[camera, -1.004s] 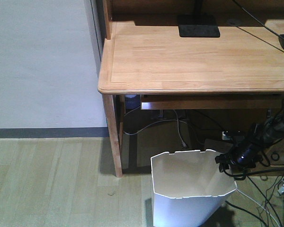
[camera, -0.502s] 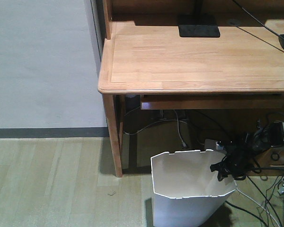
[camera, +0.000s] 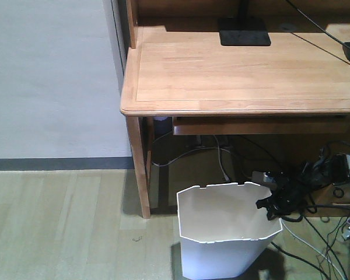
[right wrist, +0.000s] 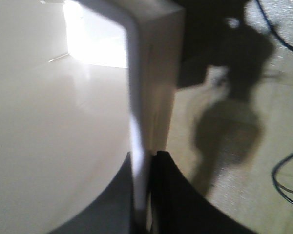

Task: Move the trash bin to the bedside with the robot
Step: 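Close the right gripper on the bin rim and pull it out from under the desk, then hold the bin rim with the right gripper while the base turns toward the bed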

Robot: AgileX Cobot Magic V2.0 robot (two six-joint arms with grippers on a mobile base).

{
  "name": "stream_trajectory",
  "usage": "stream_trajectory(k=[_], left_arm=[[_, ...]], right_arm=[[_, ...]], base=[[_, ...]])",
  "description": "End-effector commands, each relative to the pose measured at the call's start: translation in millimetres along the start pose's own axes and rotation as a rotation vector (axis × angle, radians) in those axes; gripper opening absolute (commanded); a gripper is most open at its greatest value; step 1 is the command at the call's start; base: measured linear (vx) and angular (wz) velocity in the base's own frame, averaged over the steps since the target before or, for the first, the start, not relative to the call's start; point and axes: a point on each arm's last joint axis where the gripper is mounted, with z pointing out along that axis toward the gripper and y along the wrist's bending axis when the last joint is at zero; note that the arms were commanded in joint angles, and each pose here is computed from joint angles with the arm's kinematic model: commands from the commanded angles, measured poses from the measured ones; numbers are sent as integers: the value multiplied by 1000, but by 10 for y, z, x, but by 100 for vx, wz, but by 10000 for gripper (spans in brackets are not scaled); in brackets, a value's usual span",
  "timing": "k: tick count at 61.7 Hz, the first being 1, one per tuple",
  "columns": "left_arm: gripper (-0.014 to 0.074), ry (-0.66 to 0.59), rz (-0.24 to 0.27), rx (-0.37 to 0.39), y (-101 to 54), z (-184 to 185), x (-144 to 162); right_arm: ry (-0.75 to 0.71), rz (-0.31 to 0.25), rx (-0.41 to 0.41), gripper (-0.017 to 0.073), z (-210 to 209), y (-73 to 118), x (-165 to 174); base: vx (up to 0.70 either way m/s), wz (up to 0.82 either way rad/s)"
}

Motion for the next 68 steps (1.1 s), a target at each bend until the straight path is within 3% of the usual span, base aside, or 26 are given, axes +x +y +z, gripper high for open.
stream_trajectory(k=[1, 10, 15, 24, 42, 53, 68], left_arm=[[-6, -65, -7, 4, -1, 5, -8], [-6, -65, -7, 4, -1, 5, -8], [-6, -65, -7, 4, -1, 5, -8], [-6, -65, -7, 4, -1, 5, -8], [-6, -65, -7, 4, -1, 5, -8], [-6, -65, -7, 4, -1, 5, -8], [-6, -65, -7, 4, -1, 5, -8]], right_arm=[[-103, -8, -107, -6, -525, 177, -252], [-140, 19, -81, -5, -689, 283, -39], [-160, -1, -66, -5, -839, 352, 72], [-159, -91, -79, -5, -1162, 530, 304], [-242, -88, -101, -5, -1728, 831, 634], [-297, -131, -102, -5, -1946, 958, 778], [-339, -80, -116, -5, -1992, 978, 754]], base=[[0, 0], [0, 0], [0, 0], [0, 0], [0, 0], [0, 0], [0, 0]])
